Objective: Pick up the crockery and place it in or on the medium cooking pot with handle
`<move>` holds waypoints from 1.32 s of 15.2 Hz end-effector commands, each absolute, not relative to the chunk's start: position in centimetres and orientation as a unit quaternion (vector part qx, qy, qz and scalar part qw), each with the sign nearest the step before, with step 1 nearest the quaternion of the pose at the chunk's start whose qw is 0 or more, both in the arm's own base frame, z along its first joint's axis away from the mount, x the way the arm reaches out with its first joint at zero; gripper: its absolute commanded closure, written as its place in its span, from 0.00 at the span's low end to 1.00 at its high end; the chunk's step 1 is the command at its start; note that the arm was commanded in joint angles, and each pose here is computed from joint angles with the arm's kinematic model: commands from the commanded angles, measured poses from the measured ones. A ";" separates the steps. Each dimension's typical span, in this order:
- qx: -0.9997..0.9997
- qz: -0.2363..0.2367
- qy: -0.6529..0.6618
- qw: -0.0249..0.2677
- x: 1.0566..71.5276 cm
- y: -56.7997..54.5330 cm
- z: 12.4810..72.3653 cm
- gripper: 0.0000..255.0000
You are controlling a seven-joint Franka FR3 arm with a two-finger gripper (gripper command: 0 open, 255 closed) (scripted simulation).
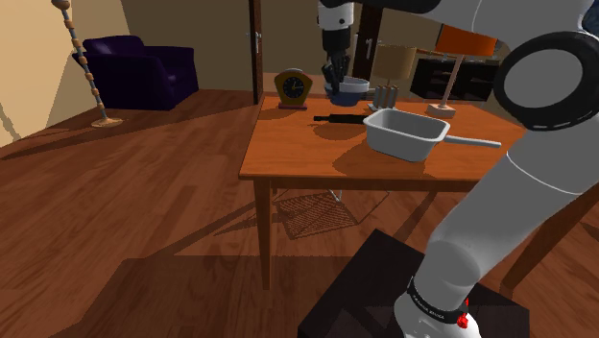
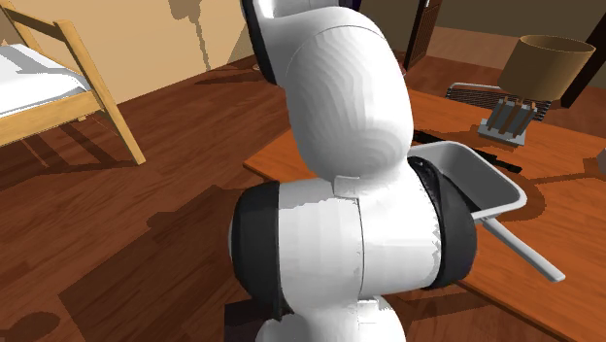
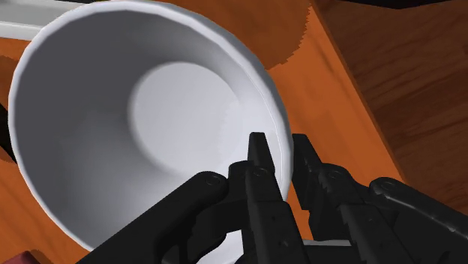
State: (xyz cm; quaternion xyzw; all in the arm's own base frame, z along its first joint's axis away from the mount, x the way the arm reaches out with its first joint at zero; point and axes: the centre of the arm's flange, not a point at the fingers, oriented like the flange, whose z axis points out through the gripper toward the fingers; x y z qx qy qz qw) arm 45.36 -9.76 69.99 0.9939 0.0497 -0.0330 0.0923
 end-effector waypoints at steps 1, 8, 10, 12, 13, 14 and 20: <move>0.994 -0.033 0.050 0.092 43.4 -11.5 70.1 1.00; 0.994 -0.033 0.050 0.092 36.9 -18.1 70.5 1.00; 0.994 -0.033 0.050 0.092 35.1 -20.0 70.6 1.00; 0.994 -0.033 0.050 0.092 33.2 -21.9 70.8 1.00; 0.994 -0.033 0.050 0.092 32.3 -22.8 70.8 1.00; 0.994 -0.033 0.050 0.092 31.4 -23.7 70.9 1.00; 0.994 -0.033 0.050 0.092 25.8 -29.4 71.2 1.00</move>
